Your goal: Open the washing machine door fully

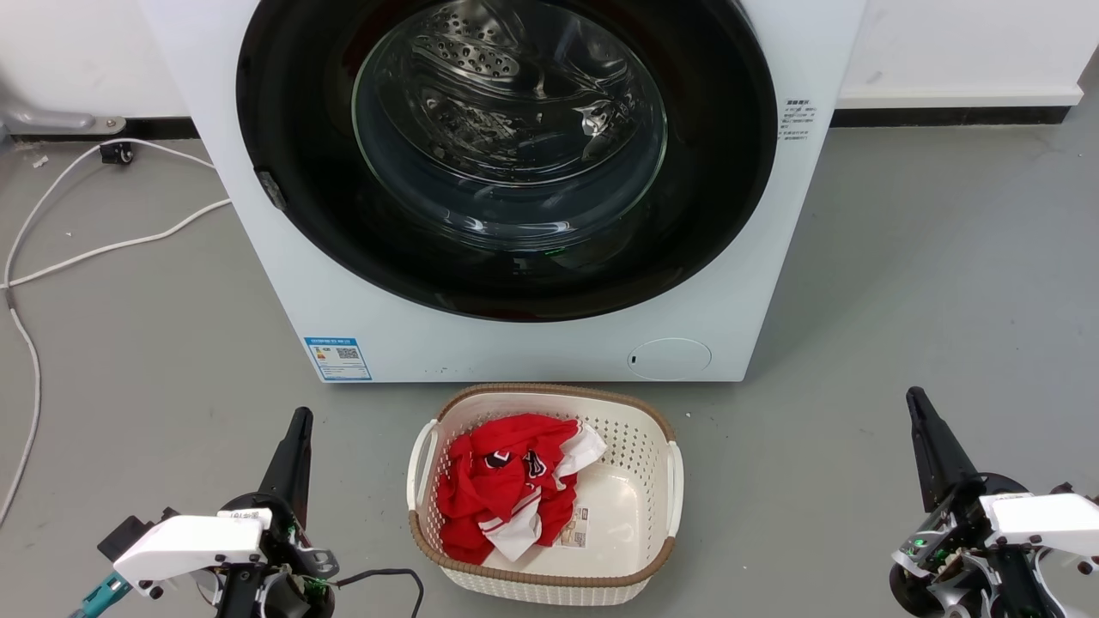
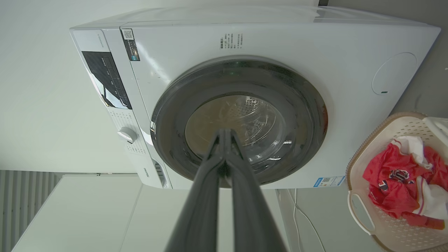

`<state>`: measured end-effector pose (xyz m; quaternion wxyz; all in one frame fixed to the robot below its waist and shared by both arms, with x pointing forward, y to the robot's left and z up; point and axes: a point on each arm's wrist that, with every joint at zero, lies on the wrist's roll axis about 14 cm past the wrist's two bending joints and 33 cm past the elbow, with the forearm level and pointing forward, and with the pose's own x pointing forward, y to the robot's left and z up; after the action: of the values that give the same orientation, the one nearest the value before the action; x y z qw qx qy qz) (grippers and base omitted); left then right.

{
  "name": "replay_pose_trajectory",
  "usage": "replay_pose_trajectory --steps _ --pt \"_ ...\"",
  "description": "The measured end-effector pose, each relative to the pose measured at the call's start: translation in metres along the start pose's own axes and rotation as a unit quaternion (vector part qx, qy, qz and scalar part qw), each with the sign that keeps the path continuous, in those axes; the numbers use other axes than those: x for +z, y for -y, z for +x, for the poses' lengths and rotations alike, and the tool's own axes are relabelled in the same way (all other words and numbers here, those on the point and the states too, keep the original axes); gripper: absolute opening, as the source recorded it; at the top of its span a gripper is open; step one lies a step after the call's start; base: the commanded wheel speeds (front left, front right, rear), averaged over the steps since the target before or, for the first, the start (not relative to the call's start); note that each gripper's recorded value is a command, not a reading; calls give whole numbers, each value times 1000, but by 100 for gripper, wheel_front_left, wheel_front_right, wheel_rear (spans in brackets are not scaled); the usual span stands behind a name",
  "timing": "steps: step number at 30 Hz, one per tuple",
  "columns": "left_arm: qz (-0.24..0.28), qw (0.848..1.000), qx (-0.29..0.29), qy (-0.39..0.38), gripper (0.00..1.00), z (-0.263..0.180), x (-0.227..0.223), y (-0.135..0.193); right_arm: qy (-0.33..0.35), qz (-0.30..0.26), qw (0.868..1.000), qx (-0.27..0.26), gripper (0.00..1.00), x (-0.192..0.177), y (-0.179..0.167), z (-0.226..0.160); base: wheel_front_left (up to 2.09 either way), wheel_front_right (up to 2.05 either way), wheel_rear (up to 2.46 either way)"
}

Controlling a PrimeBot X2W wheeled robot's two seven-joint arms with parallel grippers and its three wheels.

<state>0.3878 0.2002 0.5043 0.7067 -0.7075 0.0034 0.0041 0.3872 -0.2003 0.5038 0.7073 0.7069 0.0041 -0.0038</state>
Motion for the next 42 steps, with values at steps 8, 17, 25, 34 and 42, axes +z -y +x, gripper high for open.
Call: replay_pose_trajectory --steps 8,17,25,34,42 --pt "-1 1000 4 0 0 -1 0 -2 0 0 1000 -4 0 0 2 -1 0 0 0" --pt "5 1000 18 1 100 -6 -7 -12 11 -10 1000 -18 100 0 12 -7 0 0 0" --pt "52 999 4 13 100 -4 -4 -2 21 -70 997 -5 100 3 3 -7 0 0 0" --pt "158 987 -22 22 100 -2 -2 17 22 -199 980 21 100 0 -16 -5 0 0 0" --pt "251 967 -44 26 100 -1 -6 33 24 -304 952 37 100 -4 -25 -8 0 0 0"
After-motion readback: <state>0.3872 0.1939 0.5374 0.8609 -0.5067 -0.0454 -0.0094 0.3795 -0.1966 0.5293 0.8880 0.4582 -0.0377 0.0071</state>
